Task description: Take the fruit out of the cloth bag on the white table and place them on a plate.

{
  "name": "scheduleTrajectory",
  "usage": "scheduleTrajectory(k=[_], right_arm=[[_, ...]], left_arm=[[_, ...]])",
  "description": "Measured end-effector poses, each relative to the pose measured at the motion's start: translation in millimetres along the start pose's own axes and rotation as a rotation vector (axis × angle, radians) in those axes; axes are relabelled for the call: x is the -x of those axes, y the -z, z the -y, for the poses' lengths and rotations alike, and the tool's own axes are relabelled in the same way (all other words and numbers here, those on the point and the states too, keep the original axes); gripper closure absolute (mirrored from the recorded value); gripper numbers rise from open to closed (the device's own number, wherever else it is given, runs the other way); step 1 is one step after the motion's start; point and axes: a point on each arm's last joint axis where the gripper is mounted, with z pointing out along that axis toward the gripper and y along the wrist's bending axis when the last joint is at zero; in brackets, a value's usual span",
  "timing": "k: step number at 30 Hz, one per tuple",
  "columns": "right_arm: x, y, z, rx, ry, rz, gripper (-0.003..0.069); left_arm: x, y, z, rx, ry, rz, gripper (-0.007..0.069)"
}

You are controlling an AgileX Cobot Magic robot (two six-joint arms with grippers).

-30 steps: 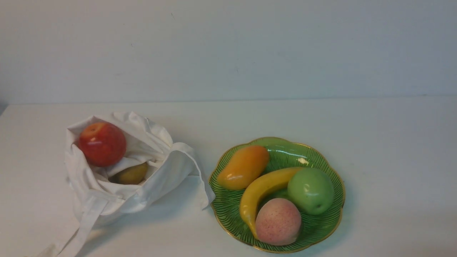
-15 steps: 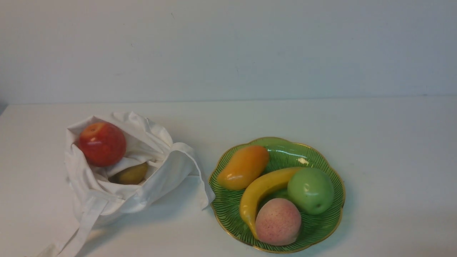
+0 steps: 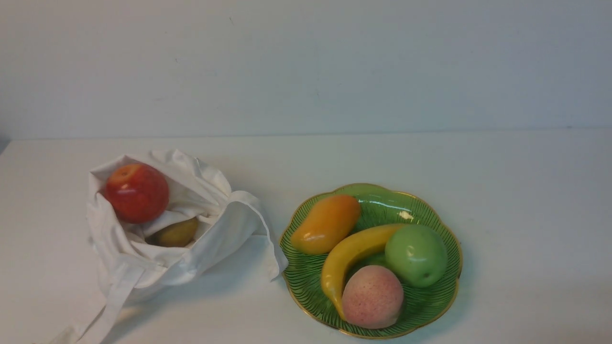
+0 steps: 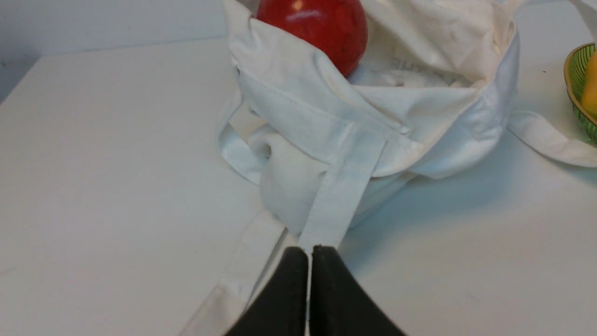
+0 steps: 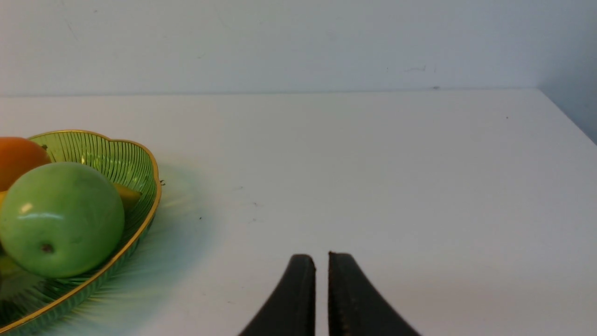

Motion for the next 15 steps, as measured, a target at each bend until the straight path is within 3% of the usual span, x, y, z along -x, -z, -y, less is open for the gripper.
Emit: scheduleTrajectory(k=[15], right_arm=[[0.0, 0.0, 0.0, 0.000, 0.000, 0.000, 0.0622]], left_arm=[[0.0, 0.0, 0.0, 0.000, 0.000, 0.000, 0.0633]])
